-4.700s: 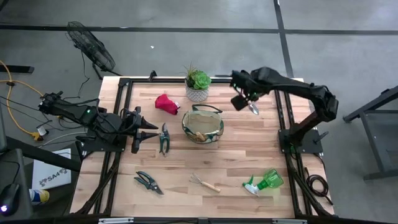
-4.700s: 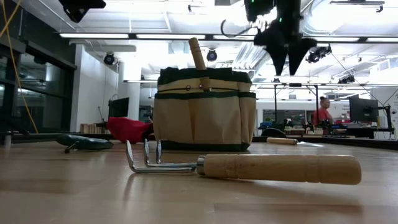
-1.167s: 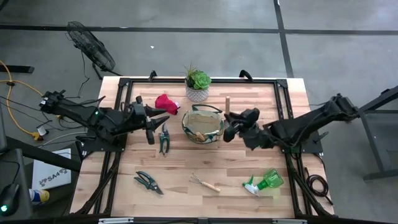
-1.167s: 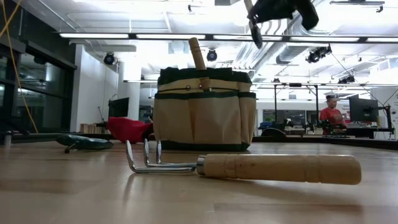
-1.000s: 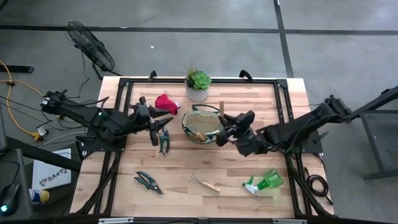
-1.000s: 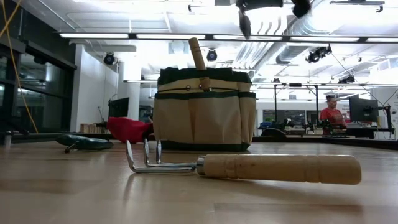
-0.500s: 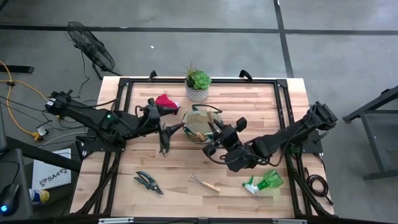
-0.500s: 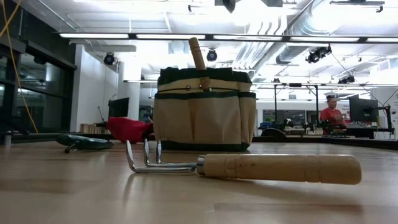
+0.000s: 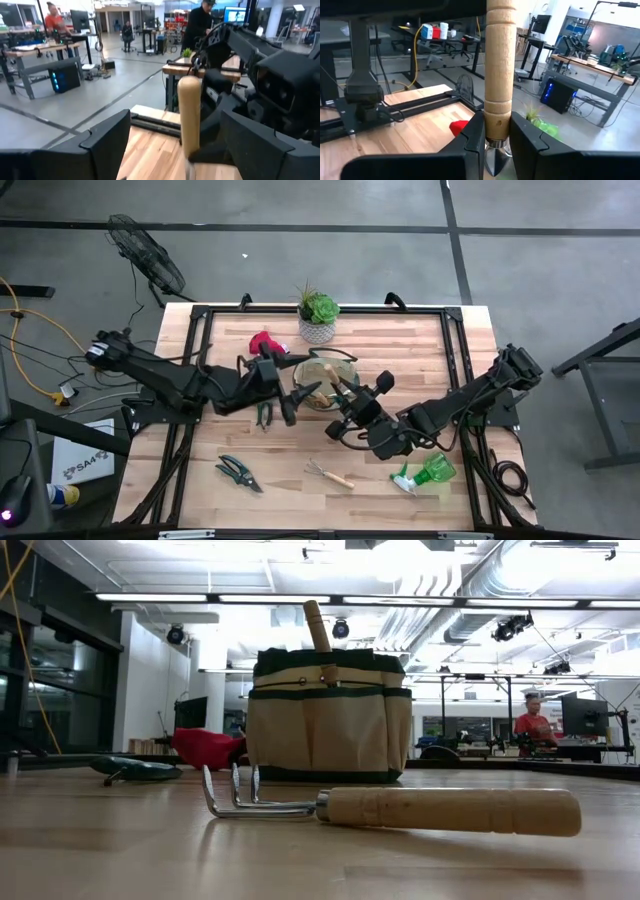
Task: Pick & Place Garden tools in Gardening bag
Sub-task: Put the brown trowel into the gardening bag
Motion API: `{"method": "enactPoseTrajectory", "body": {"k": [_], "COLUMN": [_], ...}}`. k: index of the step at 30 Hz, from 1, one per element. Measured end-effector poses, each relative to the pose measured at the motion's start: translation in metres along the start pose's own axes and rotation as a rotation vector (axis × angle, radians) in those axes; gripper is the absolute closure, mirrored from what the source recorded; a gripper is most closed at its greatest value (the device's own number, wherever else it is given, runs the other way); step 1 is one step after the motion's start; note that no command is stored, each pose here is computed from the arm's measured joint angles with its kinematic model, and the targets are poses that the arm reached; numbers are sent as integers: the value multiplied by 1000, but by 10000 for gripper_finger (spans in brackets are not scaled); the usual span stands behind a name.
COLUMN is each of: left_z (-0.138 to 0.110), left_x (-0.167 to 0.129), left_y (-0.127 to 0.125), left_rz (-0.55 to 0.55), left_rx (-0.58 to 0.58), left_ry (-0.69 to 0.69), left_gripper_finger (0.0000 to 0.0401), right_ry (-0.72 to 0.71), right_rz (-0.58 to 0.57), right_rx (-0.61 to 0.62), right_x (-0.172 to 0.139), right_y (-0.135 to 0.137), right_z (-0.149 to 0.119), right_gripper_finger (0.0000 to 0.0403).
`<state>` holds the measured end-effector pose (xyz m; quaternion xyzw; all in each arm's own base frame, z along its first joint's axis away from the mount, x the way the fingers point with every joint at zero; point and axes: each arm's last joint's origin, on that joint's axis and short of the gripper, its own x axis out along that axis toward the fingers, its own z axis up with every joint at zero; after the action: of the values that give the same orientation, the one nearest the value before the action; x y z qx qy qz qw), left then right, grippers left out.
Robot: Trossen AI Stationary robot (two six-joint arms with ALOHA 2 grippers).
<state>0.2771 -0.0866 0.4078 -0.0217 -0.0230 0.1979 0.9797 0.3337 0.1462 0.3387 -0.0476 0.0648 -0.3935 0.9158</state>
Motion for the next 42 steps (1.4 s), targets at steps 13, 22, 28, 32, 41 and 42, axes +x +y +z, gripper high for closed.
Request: {"method": "enactPoseTrajectory", "body": {"k": [13, 22, 28, 32, 41, 42], "left_z": [-3, -4, -5, -5, -5, -5], "left_x": [20, 25, 26, 26, 26, 26], "left_y": [-8, -8, -8, -8, -8, -8], "left_rz": [-34, -50, -66, -67, -67, -67], "left_rx": [-26, -57, -55, -54, -59, -59], "left_ry": [-39, -52, -51, -50, -51, -50], "left_gripper_finger": [98, 152, 217, 259, 335, 337], "right_ry": [8, 10, 8, 8, 7, 7], "right_rz": [55, 55, 47, 44, 40, 40], "right_rx": [0, -8, -6, -6, -6, -6], "right_x": [-1, -1, -1, -1, -1, -1], "right_y": [2, 2, 1, 1, 1, 1], "right_z": [0, -1, -1, -1, -1, -1], "right_gripper_finger": [354, 354, 354, 354, 354, 354]}}
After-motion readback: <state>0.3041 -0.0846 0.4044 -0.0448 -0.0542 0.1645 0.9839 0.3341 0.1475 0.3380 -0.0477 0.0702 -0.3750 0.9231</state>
